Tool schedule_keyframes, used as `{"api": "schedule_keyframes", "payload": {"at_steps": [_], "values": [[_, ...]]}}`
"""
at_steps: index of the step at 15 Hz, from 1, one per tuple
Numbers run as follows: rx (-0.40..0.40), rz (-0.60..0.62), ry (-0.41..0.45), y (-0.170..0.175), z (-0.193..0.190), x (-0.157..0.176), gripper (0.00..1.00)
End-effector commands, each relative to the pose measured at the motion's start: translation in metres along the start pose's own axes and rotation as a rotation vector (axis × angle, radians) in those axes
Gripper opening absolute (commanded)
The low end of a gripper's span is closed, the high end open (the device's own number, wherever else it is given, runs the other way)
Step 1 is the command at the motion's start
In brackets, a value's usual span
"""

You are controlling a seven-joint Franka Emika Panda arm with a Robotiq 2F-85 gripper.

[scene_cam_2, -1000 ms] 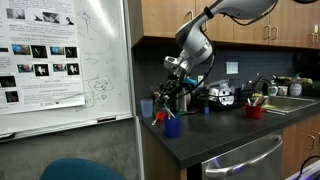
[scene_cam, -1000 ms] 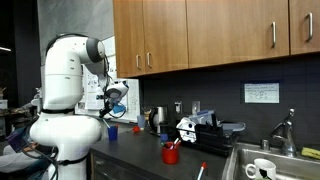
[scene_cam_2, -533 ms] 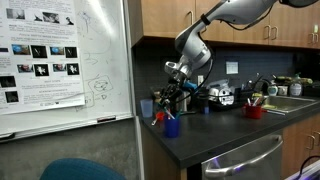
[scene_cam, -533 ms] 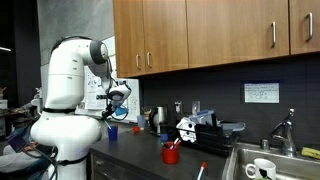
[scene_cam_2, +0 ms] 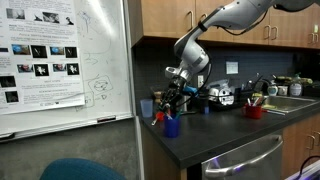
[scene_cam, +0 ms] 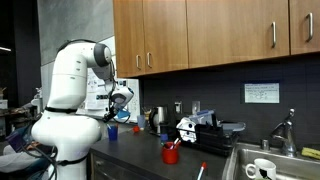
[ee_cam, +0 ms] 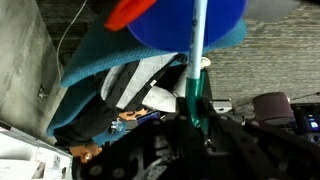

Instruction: Place the sharpie into the cup

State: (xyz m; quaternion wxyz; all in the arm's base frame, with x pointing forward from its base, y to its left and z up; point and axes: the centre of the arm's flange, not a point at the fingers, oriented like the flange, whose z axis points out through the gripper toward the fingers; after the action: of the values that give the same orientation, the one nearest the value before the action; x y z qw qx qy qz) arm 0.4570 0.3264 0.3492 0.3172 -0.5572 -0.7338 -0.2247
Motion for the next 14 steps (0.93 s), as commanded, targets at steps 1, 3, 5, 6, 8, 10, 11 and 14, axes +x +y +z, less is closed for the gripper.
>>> {"api": "schedule_keyframes", "payload": {"at_steps": [1, 3, 5, 6, 8, 10, 11, 14], "values": [[0.002, 0.004, 0.010, 0.006, 0.000, -0.009, 0.41], [-0.001, 0.013, 0.000, 0.004, -0.001, -0.011, 0.45], [-0.005, 0.015, -0.006, 0.002, -0.003, -0.011, 0.58], [-0.008, 0.014, -0.011, 0.001, -0.004, -0.011, 0.65], [-0.016, 0.014, -0.026, -0.002, -0.007, -0.009, 0.77], [-0.030, 0.017, -0.052, -0.005, -0.012, -0.007, 0.92], [-0.041, 0.020, -0.081, -0.008, -0.016, -0.006, 0.99], [-0.094, 0.090, -0.227, -0.014, -0.032, -0.010, 1.00]]}}
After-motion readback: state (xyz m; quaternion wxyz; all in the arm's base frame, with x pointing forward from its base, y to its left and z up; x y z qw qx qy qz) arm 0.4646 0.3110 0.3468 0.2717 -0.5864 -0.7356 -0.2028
